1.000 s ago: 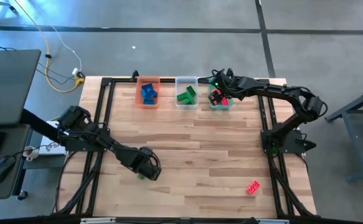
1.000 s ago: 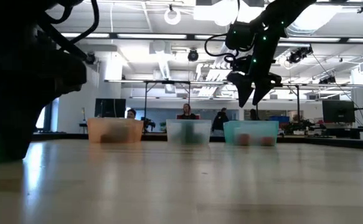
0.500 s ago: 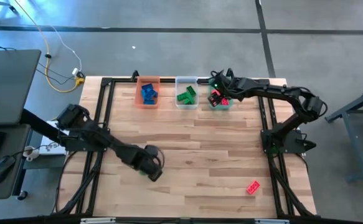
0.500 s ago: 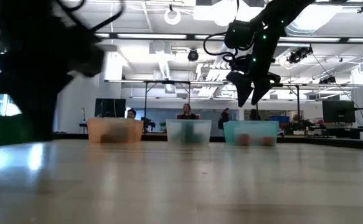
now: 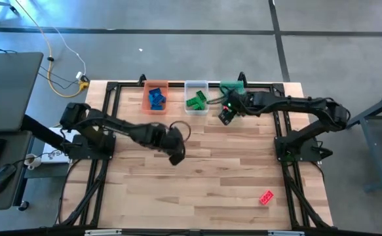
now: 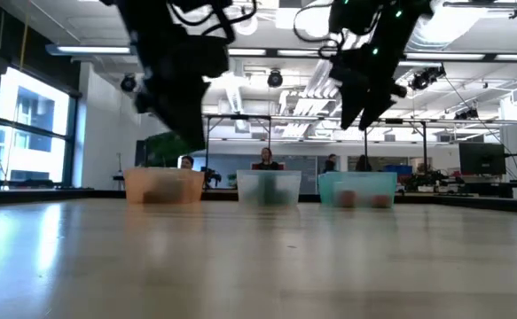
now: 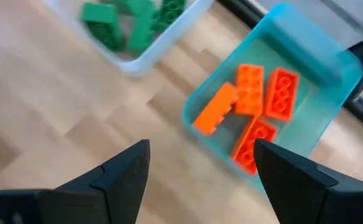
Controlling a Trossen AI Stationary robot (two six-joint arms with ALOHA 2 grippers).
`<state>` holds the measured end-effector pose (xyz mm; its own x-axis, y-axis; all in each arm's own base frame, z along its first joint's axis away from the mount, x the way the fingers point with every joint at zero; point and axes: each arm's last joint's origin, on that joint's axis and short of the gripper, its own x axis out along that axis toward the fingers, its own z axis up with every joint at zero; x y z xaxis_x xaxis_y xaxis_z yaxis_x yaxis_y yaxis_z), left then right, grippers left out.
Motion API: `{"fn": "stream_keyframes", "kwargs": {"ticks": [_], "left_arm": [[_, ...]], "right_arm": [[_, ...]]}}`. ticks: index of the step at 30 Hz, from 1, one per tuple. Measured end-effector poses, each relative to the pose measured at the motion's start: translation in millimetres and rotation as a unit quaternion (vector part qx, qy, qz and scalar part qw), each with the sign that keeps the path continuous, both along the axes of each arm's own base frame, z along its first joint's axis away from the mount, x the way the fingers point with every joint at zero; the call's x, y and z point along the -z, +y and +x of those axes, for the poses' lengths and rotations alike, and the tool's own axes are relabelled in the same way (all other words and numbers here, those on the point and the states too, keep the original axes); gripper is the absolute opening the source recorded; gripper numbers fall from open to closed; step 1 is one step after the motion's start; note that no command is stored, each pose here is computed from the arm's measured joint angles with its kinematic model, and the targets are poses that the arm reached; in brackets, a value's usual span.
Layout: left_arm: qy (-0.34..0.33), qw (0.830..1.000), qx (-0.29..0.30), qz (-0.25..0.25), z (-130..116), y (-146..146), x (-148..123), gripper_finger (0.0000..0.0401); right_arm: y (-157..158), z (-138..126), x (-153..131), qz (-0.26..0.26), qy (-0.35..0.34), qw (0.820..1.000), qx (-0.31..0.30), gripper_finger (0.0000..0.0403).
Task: Sort & place blocks by color
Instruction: Put the green game piece into the bin
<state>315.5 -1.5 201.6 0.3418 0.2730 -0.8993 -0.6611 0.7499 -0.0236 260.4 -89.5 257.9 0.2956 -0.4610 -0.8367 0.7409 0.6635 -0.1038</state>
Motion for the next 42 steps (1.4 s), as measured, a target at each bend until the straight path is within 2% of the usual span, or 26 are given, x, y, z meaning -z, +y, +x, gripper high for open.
{"fn": "stream_keyframes", "kwargs": {"ticks": [8,15,25,29,34,42], "left_arm": [[-0.067,0.995,0.046,0.056,16.5,61.7,-17.6,0.0069],[-0.105,0.986,0.062,0.115,14.9,115.7,-27.3,0.0069],[-0.206,0.959,0.063,0.185,5.4,181.6,-45.5,0.0070],[-0.229,0.951,0.062,0.198,1.6,204.2,-42.3,0.0071],[-0.215,0.953,0.045,0.209,-3.6,227.0,-28.4,0.0079],[-0.221,0.954,0.047,0.195,-5.3,243.7,-11.7,0.0110]], "right_arm": [[51.8,-10.3,-19.2,0.041,-0.052,0.998,-0.005,0.0275],[94.4,-9.6,-17.5,0.069,-0.064,0.995,-0.020,0.0275],[142.2,-15.1,-15.5,0.082,-0.091,0.992,-0.019,0.0275],[155.2,-18.3,-15.8,0.085,-0.105,0.991,-0.015,0.0275],[167.3,-21.9,-16.0,0.094,-0.116,0.989,-0.015,0.0275],[182.5,-27.5,-15.9,0.117,-0.129,0.985,-0.009,0.0275]]}}
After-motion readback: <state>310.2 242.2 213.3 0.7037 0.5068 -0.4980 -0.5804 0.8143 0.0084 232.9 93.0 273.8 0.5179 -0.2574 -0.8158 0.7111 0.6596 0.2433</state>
